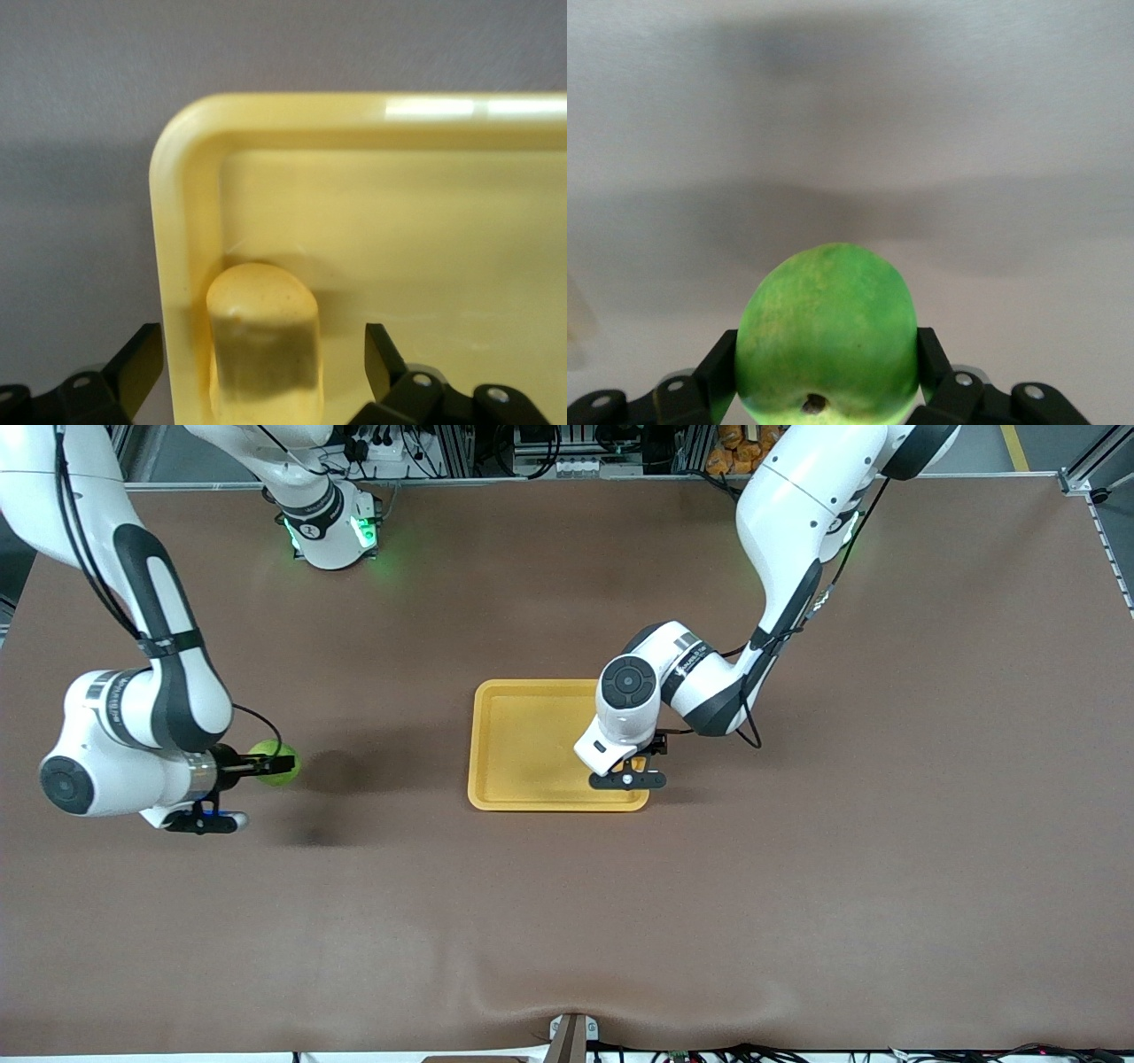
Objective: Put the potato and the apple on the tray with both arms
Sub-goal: 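Open the left gripper and lift away while the right gripper carries the apple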
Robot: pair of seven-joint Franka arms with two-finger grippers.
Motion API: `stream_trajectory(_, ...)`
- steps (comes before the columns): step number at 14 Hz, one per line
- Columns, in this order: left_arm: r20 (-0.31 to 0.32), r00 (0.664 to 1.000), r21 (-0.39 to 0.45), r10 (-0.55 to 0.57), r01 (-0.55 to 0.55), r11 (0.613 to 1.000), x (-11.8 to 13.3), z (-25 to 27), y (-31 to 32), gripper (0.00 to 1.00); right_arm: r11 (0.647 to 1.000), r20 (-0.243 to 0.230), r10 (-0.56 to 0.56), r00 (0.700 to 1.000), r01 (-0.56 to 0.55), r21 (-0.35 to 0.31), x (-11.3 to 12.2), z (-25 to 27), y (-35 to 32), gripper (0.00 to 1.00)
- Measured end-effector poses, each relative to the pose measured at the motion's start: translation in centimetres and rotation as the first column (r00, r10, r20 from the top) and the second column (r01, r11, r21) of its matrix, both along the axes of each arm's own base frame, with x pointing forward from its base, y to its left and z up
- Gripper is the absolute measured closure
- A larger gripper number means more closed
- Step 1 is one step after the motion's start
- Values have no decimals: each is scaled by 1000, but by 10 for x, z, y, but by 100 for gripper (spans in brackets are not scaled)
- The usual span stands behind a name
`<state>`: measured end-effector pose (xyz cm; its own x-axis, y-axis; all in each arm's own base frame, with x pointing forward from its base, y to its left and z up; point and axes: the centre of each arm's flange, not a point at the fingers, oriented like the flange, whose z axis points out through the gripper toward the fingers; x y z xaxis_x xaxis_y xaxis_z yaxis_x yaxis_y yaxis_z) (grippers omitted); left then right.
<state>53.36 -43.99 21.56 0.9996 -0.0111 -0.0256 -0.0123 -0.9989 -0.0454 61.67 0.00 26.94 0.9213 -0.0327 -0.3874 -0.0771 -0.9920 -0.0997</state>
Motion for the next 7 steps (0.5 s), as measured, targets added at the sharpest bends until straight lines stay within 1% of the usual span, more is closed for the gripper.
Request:
stream_trajectory(3, 31, 999, -2, 24, -24, 1000, 17, 34, 10, 0, 999, -30, -48, 998, 48, -8, 0, 6, 32, 17)
stream_trajectory(5, 33, 999, 21, 31, -32, 999, 33, 71, 33, 0, 996, -33, -80, 996, 79, -27, 2, 13, 55, 17)
stream_trajectory(7, 35, 999, 39, 9, -10, 999, 50, 114, 67, 0, 993, -30, -107, 994, 105, -51, 2, 17, 82, 17)
